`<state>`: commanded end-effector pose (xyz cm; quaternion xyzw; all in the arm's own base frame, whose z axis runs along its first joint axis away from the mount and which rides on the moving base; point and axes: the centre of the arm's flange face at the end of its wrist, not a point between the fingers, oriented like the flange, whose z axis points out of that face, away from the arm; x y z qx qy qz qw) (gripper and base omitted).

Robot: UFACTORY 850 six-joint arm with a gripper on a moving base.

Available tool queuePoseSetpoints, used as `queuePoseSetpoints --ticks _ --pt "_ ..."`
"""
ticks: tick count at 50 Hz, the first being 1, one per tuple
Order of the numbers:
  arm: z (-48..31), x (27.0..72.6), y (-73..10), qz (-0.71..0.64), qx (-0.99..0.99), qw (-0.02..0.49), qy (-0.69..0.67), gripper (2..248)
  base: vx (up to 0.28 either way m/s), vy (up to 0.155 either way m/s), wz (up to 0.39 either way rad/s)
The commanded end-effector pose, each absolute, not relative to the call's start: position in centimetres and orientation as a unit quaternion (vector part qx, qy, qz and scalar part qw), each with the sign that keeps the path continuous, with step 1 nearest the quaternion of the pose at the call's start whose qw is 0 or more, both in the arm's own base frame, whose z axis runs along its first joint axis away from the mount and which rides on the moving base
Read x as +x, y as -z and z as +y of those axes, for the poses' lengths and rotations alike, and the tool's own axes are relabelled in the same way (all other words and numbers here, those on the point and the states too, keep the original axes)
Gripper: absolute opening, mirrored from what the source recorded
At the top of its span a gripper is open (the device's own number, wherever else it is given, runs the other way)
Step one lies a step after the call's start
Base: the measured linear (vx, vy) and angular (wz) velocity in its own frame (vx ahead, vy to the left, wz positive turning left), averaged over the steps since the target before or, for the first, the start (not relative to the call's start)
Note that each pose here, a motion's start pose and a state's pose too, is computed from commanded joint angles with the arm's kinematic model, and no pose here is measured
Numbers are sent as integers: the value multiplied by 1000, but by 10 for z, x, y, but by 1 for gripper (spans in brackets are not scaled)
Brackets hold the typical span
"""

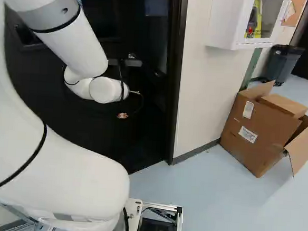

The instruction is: Open the door and move inside

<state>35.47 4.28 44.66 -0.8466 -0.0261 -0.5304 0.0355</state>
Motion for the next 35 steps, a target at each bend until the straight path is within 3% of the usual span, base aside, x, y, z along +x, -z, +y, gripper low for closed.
queuePoseSetpoints --ticks 35 --pt "43 355 -447 -26 -847 35 530 247 0 0 0"
